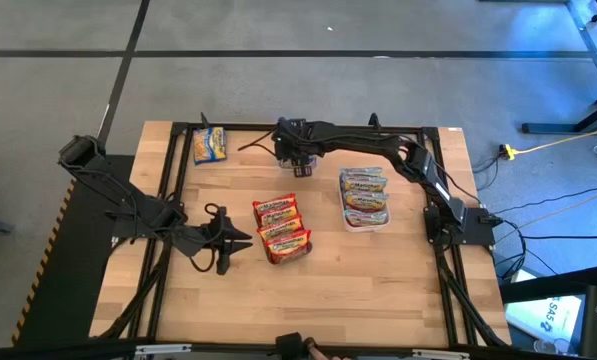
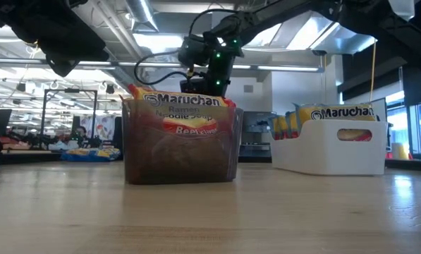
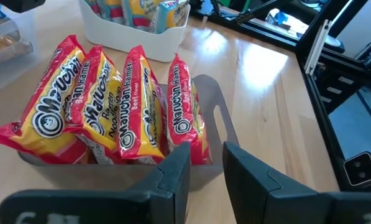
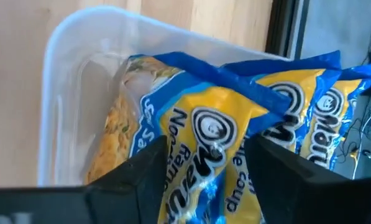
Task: Sort Maruchan noodles
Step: Put the blue noodle pack into the transparent bin
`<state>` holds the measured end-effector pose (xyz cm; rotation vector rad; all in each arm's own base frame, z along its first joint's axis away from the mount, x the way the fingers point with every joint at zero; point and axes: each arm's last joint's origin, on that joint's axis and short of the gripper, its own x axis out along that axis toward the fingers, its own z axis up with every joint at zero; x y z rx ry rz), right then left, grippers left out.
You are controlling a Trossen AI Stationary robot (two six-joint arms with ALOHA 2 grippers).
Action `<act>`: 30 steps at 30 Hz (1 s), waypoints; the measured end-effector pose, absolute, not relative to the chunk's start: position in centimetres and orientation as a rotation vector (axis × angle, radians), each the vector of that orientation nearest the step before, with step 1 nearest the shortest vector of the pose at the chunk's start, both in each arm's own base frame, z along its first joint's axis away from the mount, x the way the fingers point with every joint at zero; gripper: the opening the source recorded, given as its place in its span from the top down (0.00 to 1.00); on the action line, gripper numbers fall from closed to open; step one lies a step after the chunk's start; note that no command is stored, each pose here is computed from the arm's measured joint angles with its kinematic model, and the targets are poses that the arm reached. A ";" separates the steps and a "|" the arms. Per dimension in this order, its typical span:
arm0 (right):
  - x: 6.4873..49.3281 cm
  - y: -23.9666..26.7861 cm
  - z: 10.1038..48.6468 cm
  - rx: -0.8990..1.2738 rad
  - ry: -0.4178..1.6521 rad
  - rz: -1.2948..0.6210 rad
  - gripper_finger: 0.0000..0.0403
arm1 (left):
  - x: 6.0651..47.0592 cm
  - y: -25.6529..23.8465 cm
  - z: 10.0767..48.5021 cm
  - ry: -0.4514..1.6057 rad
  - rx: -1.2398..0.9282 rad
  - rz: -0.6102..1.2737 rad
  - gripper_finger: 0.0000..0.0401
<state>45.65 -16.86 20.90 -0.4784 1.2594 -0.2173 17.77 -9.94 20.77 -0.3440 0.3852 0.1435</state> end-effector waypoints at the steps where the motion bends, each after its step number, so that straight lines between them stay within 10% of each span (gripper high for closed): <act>1: 45.7 -16.6 21.1 -0.480 1.267 -0.207 0.52 | 17.8 -9.9 20.8 0.384 -0.344 0.143 0.78; 30: 37.0 -9.4 31.6 0.052 1.285 0.071 0.53 | 20.5 -2.8 23.4 0.506 -0.237 0.442 0.78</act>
